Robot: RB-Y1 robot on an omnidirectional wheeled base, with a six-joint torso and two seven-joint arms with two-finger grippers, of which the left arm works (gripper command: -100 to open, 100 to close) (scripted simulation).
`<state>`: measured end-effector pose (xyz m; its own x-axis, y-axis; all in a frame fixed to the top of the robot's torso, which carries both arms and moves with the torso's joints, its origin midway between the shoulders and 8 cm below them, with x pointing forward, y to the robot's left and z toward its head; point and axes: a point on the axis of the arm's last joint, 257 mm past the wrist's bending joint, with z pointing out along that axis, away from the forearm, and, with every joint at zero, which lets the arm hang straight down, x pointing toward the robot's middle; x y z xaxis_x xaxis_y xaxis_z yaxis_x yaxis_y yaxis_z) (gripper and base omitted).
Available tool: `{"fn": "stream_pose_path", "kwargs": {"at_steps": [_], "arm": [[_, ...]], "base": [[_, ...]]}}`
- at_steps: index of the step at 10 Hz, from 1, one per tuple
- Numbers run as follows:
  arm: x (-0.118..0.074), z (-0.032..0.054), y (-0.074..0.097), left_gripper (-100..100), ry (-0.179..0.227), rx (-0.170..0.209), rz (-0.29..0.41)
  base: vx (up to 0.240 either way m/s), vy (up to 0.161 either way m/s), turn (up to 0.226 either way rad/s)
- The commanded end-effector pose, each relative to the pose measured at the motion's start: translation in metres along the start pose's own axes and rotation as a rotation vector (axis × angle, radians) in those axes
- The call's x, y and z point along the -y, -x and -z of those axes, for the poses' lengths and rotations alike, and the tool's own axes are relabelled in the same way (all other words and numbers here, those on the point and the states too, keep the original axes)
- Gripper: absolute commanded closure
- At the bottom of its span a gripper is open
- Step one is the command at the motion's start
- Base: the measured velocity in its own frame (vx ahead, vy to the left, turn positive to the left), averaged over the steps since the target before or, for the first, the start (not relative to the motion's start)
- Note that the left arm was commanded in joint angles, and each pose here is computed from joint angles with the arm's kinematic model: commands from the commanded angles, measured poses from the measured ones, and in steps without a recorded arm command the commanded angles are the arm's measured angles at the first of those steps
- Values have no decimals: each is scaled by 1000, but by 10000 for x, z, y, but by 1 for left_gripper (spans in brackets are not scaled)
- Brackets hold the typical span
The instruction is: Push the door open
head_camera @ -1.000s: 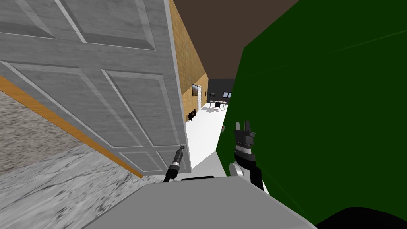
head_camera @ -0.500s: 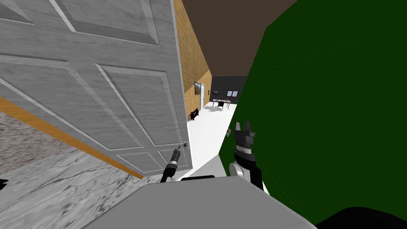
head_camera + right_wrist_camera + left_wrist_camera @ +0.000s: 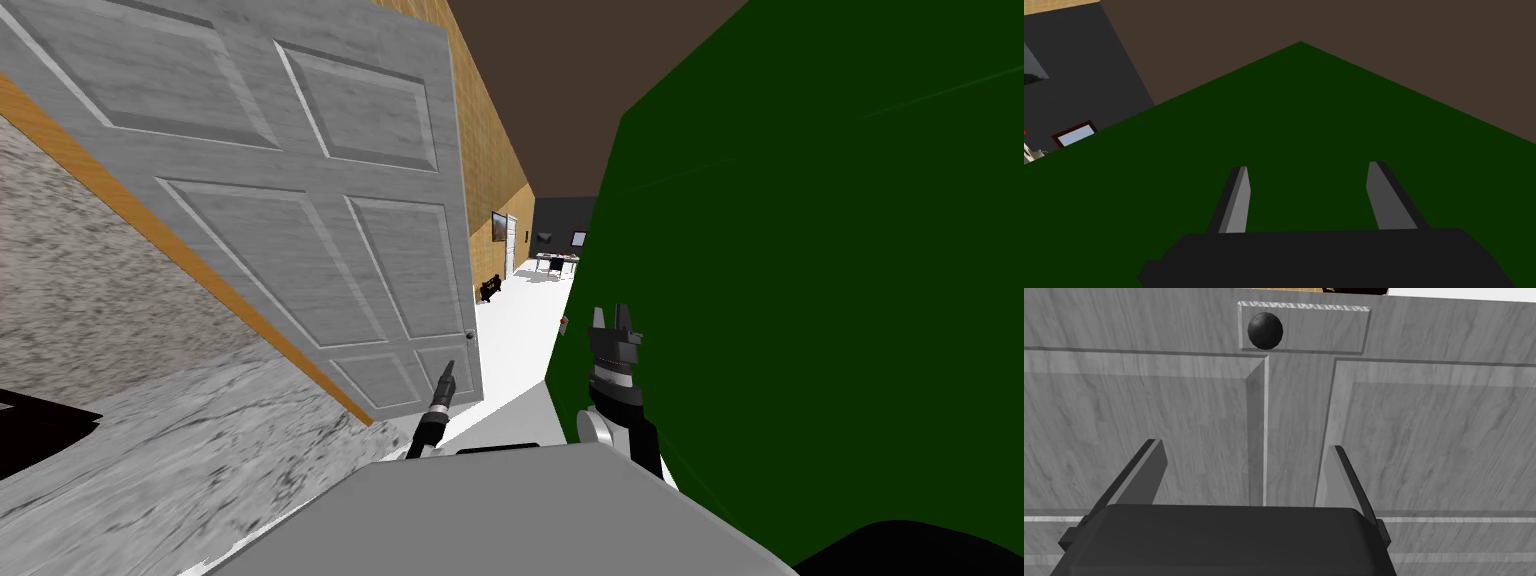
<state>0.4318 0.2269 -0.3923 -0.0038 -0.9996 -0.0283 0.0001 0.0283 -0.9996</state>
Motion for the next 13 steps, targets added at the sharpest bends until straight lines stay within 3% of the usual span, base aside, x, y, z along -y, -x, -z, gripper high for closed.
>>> {"fn": "stream_pose_path", "kwargs": {"at_steps": [1,3,9,13], "arm": [[9,-1,-60,-100,0,7,23],[-3,4,11,-100,0,7,5],[0,-9,125,-100,-6,19,-10],[5,-23,103,-100,-12,32,5]], "base": [[-254,-146,57],[-9,-48,-7],[203,4,-21],[224,9,-27]]}}
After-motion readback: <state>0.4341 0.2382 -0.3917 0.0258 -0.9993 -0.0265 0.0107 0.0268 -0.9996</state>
